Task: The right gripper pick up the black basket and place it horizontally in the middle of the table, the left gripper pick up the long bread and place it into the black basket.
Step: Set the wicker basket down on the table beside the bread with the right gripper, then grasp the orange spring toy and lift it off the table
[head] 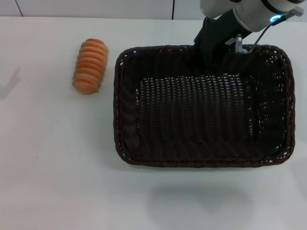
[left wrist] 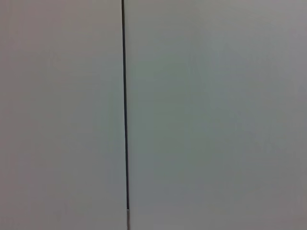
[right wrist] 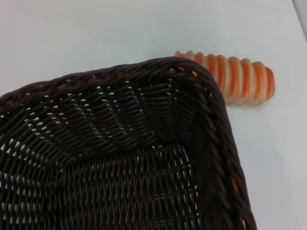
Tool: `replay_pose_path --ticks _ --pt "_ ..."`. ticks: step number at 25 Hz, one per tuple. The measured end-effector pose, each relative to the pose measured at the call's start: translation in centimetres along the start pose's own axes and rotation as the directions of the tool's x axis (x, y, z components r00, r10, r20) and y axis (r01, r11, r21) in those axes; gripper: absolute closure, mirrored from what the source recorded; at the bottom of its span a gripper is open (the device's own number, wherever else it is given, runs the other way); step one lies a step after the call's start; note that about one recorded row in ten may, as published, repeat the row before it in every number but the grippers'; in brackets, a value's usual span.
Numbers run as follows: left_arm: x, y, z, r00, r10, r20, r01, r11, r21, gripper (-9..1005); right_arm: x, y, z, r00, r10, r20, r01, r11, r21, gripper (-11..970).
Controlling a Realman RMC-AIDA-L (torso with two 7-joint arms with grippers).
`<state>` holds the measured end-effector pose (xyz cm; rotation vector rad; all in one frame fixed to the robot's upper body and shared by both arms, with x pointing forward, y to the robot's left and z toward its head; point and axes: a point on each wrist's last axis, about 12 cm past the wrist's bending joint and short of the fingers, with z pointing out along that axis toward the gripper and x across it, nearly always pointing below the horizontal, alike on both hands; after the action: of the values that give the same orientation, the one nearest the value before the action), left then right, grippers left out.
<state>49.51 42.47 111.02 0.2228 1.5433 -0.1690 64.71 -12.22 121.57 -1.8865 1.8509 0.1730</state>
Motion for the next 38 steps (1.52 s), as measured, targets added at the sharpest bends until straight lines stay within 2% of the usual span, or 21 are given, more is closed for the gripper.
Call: replay_pose_path --ticks 7,16,21,24,30,31,32,33,34,35,36,37,38 --pt "-0.4 0.5 -0.8 1.0 0.02 0.01 -0.02 1.0 -0.022 182 -0.2 0.6 0.0 0.992 0.124 -0.014 -0.124 0.992 -0.016 786" --pt "-0.4 0.3 -0.9 1.0 0.014 0.014 -0.014 1.0 -0.011 183 -1.4 2.0 0.7 0.988 0.123 -0.091 -0.126 0.992 -0.025 755" --pt "-0.4 0.3 -1.0 1.0 0.012 0.016 -0.011 1.0 -0.008 183 -1.1 1.9 1.0 0.982 0.137 -0.128 -0.135 0.991 0.024 539" --pt "-0.3 0.2 -1.1 1.0 0.004 0.018 -0.004 1.0 -0.005 183 -1.2 1.4 0.8 0.983 0.143 -0.116 -0.131 0.985 0.111 511" --pt "-0.3 0.2 -1.1 1.0 0.003 0.02 -0.003 1.0 -0.005 184 -2.4 1.3 0.2 0.992 0.1 -0.076 -0.085 0.98 0.18 490" --pt "-0.3 0.2 -1.1 1.0 0.002 0.02 -0.002 1.0 -0.005 184 -3.3 1.3 -0.5 0.996 0.087 -0.037 -0.077 0.972 0.222 489" --pt "-0.3 0.1 -1.1 1.0 0.002 0.02 -0.002 1.0 -0.004 184 -3.3 1.3 -0.5 0.996 0.087 -0.037 -0.077 0.972 0.222 488" --pt "-0.3 0.1 -1.1 1.0 0.001 0.019 -0.001 1.0 -0.003 184 -4.0 1.3 -1.6 0.996 0.085 0.015 -0.086 0.954 0.286 488" --pt "-0.3 0.1 -1.0 1.0 0.001 0.019 -0.001 1.0 -0.001 184 -4.0 1.3 -1.6 0.996 0.085 0.015 -0.086 0.954 0.286 487" --pt "-0.3 0.1 -1.0 1.0 0.0 0.019 0.0 1.0 0.0 184 -4.3 1.2 -2.4 0.994 0.091 0.053 -0.104 0.938 0.33 487" --pt "-0.3 0.0 -0.8 1.0 0.0 0.02 0.0 1.0 0.003 184 -4.3 1.4 -4.5 0.984 0.101 0.147 -0.154 0.898 0.412 486" --pt "-0.3 0.0 -0.8 1.0 0.0 0.02 0.0 1.0 0.003 184 -4.3 1.4 -4.5 0.984 0.101 0.147 -0.154 0.898 0.412 487" --pt "-0.3 0.0 -0.8 1.0 0.0 0.021 0.0 1.0 0.004 184 -4.0 1.7 -6.6 0.965 0.111 0.238 -0.213 0.859 0.465 487"
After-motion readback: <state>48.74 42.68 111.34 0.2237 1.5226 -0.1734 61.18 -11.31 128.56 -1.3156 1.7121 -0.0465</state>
